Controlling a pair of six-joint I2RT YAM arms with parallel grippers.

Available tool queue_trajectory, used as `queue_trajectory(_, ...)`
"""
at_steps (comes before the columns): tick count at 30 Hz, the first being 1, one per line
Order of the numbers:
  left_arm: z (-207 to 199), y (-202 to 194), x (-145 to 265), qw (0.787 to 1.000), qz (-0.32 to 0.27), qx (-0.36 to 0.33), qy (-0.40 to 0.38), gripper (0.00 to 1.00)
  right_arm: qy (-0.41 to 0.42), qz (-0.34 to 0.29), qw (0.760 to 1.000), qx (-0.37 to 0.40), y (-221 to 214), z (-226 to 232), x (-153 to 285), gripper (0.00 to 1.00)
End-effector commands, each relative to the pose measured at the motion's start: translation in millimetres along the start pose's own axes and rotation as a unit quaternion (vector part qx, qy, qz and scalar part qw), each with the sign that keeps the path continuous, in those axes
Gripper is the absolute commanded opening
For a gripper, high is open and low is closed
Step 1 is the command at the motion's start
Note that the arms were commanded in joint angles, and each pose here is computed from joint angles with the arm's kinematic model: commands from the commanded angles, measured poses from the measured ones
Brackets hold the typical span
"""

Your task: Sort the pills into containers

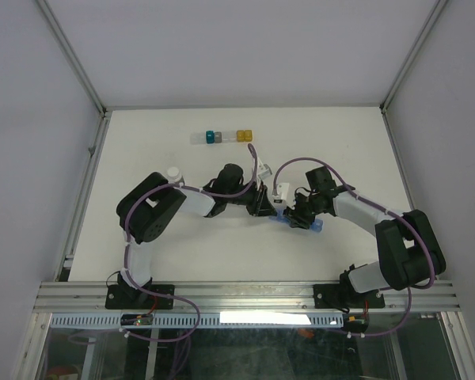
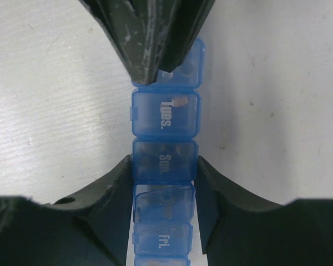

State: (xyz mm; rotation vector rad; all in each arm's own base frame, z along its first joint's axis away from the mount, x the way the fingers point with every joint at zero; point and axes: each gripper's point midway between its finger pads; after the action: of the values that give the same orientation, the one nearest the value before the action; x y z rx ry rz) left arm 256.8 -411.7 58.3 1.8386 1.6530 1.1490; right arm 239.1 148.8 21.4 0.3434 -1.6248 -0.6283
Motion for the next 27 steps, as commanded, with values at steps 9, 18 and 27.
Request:
queue_trajectory(9,-10,42,2,0.999,-0.023,0.005,0.032,0.04,-0.005,0.009,1.0,-0.007,1,-6,-1,0.24)
queue_trajectory(18,-31,51,3,1.0,-0.027,0.008,-0.002,0.0,-0.004,0.011,1.0,-0.01,0,-6,-2,0.24)
queue_trajectory(27,-40,52,8,1.0,-0.027,0.006,-0.01,0.0,-0.005,0.011,1.0,-0.011,0,-6,-2,0.24)
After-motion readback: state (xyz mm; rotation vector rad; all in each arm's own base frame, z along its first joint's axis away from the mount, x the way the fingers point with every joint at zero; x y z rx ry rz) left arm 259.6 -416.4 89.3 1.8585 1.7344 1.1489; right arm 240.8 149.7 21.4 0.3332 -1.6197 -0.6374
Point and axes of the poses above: each gripper's point midway between its finger pads, its own x axis back along the fingers, its own z axis along the line the jaws close on, y = z × x, and after that the axes turned 2 degrees about x, right-handed
